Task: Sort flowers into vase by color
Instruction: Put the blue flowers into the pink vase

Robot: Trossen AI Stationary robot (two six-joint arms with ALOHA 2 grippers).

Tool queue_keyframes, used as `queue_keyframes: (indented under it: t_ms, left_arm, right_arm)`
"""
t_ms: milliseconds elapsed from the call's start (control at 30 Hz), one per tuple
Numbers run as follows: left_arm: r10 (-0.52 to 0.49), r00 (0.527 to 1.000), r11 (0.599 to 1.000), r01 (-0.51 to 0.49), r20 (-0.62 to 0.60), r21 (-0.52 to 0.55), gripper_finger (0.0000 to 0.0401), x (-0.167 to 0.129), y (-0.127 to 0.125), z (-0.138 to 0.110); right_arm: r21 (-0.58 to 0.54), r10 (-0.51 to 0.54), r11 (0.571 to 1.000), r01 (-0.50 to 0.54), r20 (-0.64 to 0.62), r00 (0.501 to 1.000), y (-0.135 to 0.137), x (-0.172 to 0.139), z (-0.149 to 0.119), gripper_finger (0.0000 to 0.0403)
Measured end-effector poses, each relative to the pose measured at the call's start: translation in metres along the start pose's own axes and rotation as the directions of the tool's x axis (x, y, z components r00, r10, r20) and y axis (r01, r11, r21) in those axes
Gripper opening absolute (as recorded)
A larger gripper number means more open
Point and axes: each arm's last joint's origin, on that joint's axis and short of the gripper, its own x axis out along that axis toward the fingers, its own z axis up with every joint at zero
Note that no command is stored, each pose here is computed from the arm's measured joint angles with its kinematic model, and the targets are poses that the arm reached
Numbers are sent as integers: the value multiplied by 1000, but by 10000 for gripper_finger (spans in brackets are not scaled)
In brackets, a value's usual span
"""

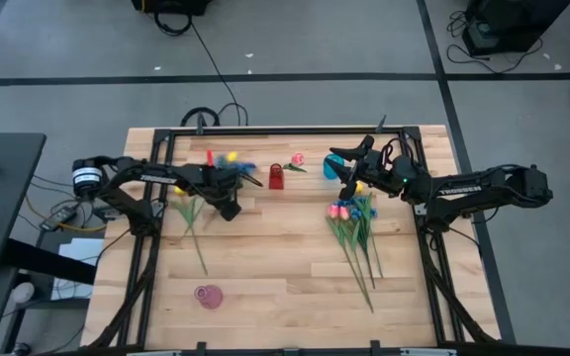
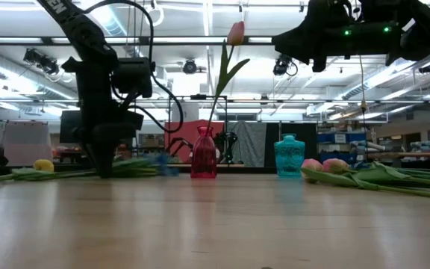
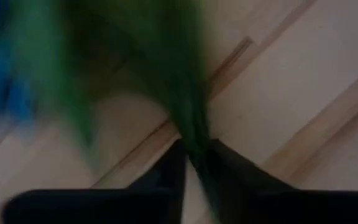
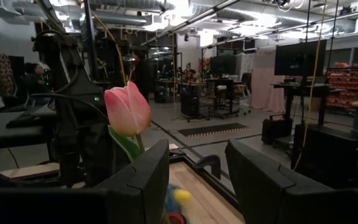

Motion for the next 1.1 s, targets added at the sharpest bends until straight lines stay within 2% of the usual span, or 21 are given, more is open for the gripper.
queue_keyframes:
  t_ms: [67,233,300,433,567,700,833,900,1000,1033,1100]
  left_arm:
    - [6,1000,1000,-6,2,4,19,-1,0,0]
    - [53,999,998,-53,-3,37,23,-14,1,3]
    - [44,999,998,-45,29,41,22,-31,2,8]
    - [-55,988,998,50,145,42,20,-76,2,19]
    - [-109,936,994,102,336,37,19,-135,13,20]
    - [-186,829,981,189,528,47,23,-182,27,6]
    - [-341,737,936,321,583,142,27,-209,38,-18]
    - [-461,692,884,413,556,218,28,-218,41,-29]
    - [-614,623,786,542,485,298,29,-226,42,-40]
    - [-634,625,769,568,455,292,29,-225,43,-44]
    - [-625,671,778,578,398,246,29,-221,45,-50]
  right_arm:
    - [-1,-1,1000,1,-2,1000,0,0,0,172]
    - [-2,-2,1000,2,-4,1000,0,0,0,172]
    - [-2,-2,1000,2,-4,1000,0,0,0,172]
    - [-3,-2,1000,2,-7,1000,0,0,-1,172]
    - [-3,-2,1000,2,-10,1000,0,0,-1,172]
    - [-3,-2,1000,2,-10,1000,0,0,-1,172]
    - [-1,-2,1000,2,-10,1000,0,0,-1,172]
    - [0,-2,1000,2,-9,1000,0,0,-1,172]
    - [4,-2,1000,2,-5,1000,0,0,0,172]
    - [11,-2,1000,2,-2,1000,0,0,0,172]
    - [19,-2,1000,2,-2,1000,0,0,0,172]
